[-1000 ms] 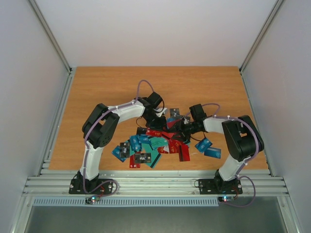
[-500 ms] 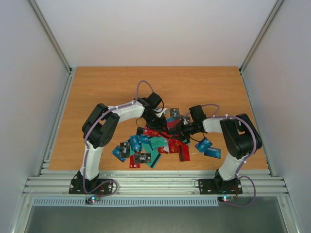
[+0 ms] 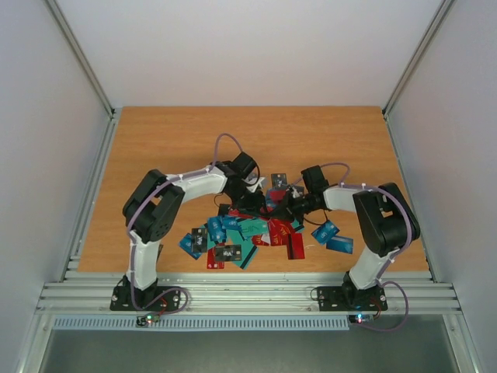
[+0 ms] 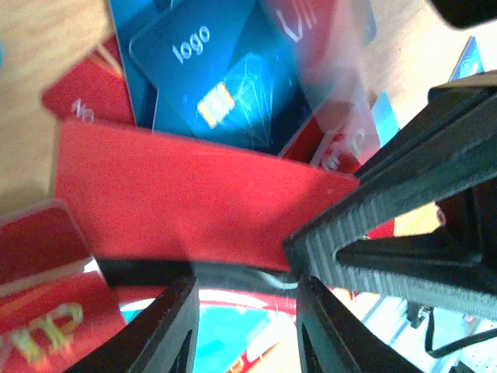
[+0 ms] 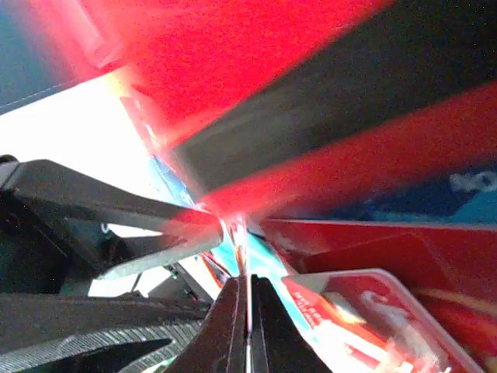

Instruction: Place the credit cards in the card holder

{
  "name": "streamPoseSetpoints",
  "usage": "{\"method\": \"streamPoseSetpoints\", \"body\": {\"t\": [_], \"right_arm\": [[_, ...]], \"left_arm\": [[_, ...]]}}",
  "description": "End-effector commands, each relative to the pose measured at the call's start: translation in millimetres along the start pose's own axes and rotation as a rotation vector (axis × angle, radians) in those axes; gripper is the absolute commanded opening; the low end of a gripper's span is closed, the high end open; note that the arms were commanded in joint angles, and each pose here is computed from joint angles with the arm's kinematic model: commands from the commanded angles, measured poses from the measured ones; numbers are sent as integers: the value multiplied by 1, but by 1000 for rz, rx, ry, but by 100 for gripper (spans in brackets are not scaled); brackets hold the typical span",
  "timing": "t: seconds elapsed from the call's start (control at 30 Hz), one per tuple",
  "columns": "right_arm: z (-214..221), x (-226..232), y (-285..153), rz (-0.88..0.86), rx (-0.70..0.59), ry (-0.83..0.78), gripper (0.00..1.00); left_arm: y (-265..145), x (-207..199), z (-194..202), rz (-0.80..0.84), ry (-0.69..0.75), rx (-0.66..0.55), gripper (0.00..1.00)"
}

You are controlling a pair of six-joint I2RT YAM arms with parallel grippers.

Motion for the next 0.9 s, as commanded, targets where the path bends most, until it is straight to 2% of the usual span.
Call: {"method": "streamPoseSetpoints", "body": {"t": [0.0, 0.27, 0.47, 0.67, 0.87], "right_arm": [[2, 12, -13, 73, -19, -39, 1], [5, 49, -39, 70, -65, -82, 1], [4, 85, -66, 78, -146, -113, 1], [8, 128, -97, 13, -266, -137, 1], [20, 163, -127, -120, -395, -156, 1]], "left_arm": [[-35, -22, 11, -5, 18, -69, 39], [-98, -55, 20, 14, -13, -254, 55], [-144, -70, 31, 37, -125, -421, 59], [-180, -88, 45, 221, -187, -558, 60], [-203, -104, 56, 431, -221, -620, 61]]}}
Point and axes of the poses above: each gripper's point midway between its finger pads, its own y axis out along the fingers, its own x axis along the line the jaws close on, z = x × y, the point moved 6 cm from there along -y, back along the fingers, and after that the axes turned 11 degrees about -y, right-handed, at the moved point
